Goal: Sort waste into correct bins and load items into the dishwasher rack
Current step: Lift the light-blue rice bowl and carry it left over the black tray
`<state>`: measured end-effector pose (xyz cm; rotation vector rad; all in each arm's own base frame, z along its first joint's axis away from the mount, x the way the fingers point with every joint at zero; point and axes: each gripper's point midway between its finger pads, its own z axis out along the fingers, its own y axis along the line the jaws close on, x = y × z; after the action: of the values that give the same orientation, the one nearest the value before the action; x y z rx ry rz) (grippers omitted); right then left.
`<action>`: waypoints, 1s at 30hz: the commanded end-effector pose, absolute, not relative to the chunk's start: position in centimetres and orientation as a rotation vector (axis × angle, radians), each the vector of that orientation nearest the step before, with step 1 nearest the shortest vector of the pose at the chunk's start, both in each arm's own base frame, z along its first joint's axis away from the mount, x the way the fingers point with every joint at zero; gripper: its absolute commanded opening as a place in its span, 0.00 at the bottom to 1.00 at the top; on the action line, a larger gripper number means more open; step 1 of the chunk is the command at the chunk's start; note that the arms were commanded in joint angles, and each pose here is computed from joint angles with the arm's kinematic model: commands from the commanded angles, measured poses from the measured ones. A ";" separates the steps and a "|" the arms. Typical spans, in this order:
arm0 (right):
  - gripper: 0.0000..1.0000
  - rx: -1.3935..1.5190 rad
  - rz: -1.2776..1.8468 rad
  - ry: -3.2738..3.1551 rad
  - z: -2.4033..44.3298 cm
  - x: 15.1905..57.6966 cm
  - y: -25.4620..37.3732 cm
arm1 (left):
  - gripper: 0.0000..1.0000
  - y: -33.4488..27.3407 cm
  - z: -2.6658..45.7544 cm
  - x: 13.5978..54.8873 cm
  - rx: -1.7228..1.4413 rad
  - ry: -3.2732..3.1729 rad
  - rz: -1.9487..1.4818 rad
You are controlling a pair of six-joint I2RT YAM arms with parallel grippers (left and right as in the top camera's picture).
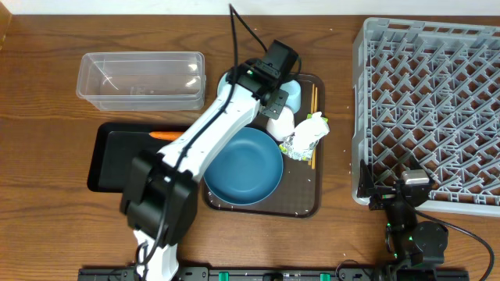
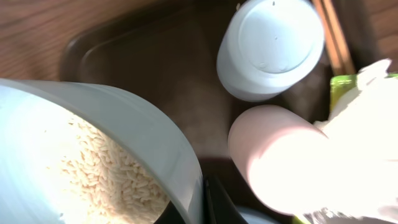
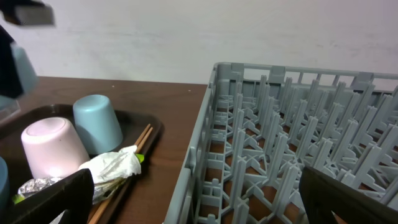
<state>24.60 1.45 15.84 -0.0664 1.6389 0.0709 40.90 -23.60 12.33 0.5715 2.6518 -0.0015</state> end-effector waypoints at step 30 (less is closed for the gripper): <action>0.99 -0.048 0.069 1.639 15.8 24.6 1.2 | 0.06 -10.3 15.1 35.6 -0.283 3.016 -0.146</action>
<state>24.60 1.45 15.84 -0.0664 1.6389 0.0709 36.28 -10.88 14.62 -0.2178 3.0109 -0.1408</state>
